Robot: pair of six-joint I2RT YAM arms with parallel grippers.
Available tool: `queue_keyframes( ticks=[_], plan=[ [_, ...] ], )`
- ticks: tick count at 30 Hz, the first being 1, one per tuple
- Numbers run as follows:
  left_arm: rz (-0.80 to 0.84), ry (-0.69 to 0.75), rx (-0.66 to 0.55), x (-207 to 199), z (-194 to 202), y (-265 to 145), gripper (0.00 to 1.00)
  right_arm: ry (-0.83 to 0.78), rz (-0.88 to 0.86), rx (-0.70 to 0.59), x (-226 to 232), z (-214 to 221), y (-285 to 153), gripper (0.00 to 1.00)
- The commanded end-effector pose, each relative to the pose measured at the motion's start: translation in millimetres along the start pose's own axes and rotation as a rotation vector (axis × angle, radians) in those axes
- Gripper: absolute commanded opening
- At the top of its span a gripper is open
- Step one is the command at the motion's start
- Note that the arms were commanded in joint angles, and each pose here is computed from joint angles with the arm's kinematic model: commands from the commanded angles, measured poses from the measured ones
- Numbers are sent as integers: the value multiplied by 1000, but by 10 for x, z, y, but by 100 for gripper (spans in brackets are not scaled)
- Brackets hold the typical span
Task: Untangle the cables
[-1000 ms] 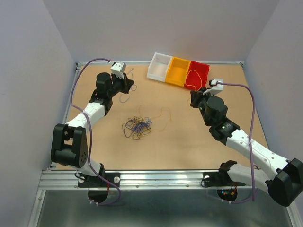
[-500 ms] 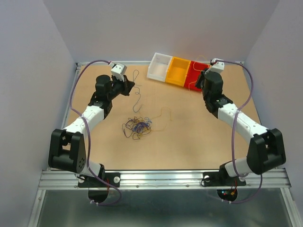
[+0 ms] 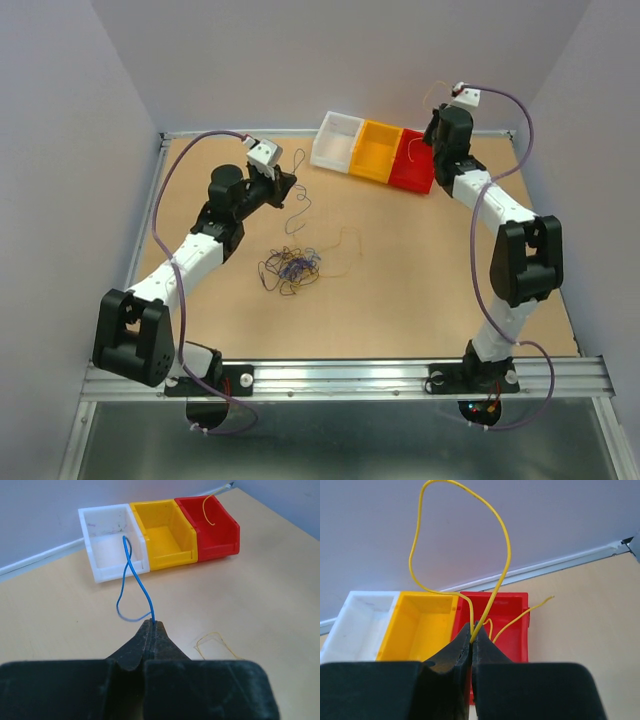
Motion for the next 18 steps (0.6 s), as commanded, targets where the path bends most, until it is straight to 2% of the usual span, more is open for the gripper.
queue_keyframes(
  ticks=[1,5,12,18],
  plan=[
    [17,80,-65,-138,-142,-52,0,-25,-28,-31,118,-72,247,1],
    [24,100,-61,-223,-112,-36,0,-33,-38,22,225,249,476,1],
    [29,113,-56,-263,-98,-35,0,21,-56,174,332,973,607,1],
    [44,116,-52,-312,-86,-49,0,203,-138,284,197,1328,792,1]
  ],
)
Point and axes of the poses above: each gripper's point midway between its finger pads, its own y axis out along the fingers, its own x axis along the line the jaws close on, z = x × y, the point moved 3 cm from there along -y, back along the fingers, and after that the axes turned 15 degrees about -y, right-handed, at the moved point
